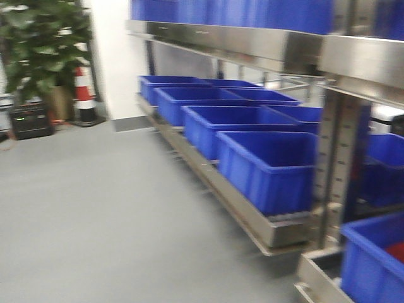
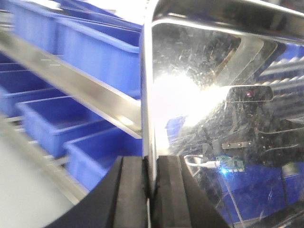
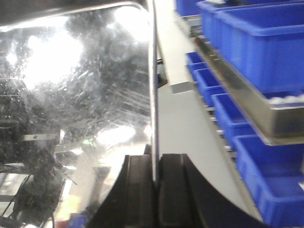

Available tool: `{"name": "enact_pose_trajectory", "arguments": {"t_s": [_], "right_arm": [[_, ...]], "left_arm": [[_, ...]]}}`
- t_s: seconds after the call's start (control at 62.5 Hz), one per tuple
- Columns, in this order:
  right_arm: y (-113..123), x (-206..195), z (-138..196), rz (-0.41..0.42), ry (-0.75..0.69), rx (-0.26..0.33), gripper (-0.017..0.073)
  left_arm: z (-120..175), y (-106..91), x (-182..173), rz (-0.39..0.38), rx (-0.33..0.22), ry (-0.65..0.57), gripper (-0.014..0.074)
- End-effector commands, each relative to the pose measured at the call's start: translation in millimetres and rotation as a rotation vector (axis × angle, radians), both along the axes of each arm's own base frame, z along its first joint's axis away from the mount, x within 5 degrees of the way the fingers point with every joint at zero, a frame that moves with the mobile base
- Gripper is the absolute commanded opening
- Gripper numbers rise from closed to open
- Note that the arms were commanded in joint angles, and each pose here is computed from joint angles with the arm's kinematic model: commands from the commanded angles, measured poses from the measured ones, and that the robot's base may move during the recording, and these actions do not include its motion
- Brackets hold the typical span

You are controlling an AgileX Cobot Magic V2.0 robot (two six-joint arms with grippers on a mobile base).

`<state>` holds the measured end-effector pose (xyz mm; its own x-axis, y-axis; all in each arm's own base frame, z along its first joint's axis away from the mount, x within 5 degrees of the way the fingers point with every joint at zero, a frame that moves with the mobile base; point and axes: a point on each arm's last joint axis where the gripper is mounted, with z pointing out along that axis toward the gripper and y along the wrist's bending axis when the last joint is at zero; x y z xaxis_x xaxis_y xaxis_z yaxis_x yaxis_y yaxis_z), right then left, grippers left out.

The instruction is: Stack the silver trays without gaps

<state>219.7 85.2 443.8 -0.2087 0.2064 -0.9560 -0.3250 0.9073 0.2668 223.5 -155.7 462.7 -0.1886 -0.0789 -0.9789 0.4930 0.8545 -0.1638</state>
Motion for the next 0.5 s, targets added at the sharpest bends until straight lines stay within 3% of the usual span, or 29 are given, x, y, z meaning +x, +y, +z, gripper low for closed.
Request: {"name": "enact_pose_trajectory", "arguments": {"t_s": [0.0,0.48], "right_arm": [[4.5,-1.9,11.3,0.021,-0.073,0.077,-0.0067],[4.5,-1.9,11.3,0.021,-0.073,0.077,-0.0067]], "left_arm": [[10.8,-7.0,-5.6,-0.054,-0.087,-0.058,-0.0019],[10.8,-7.0,-5.6,-0.054,-0.087,-0.058,-0.0019]]}}
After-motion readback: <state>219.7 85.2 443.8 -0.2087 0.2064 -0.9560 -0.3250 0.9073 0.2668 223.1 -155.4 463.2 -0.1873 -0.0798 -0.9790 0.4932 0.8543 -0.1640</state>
